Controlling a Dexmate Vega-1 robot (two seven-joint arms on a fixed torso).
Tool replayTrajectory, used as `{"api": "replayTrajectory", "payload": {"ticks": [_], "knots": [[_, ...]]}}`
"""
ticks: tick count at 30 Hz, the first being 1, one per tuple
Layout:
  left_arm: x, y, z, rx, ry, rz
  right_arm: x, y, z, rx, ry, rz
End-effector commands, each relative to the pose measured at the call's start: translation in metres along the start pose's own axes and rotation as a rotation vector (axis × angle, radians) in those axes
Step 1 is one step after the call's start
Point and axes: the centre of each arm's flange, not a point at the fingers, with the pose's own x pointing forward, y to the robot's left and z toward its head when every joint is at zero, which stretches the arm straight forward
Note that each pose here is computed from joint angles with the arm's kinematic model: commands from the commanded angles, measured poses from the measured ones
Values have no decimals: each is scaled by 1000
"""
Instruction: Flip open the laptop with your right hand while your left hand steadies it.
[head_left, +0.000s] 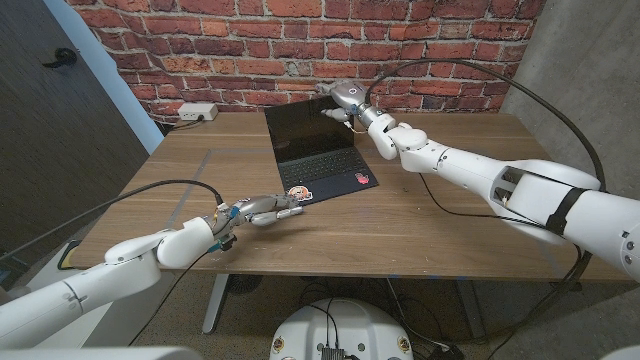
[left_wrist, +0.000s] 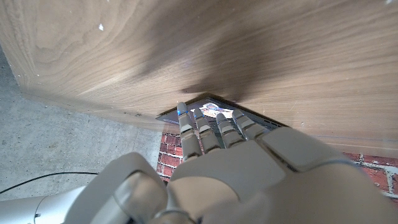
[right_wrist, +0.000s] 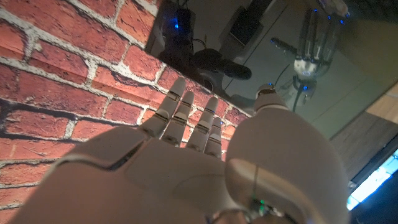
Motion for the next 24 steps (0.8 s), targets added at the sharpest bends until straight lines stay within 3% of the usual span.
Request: {"api": "replayTrajectory", "payload": {"ticks": [1,8,17,24], "knots": [[5,5,-3,12,-12,1,-19,-41,24,69,-72,15],[5,9,-3,15,-3,26,-29,-52,27,169,-42,-3],[-2,26,-8,4,21,123,-43,-57,29,259,7,-34],[-5,38,-9,-5,-5,157,-47,-60,29,290,42,-35]]}}
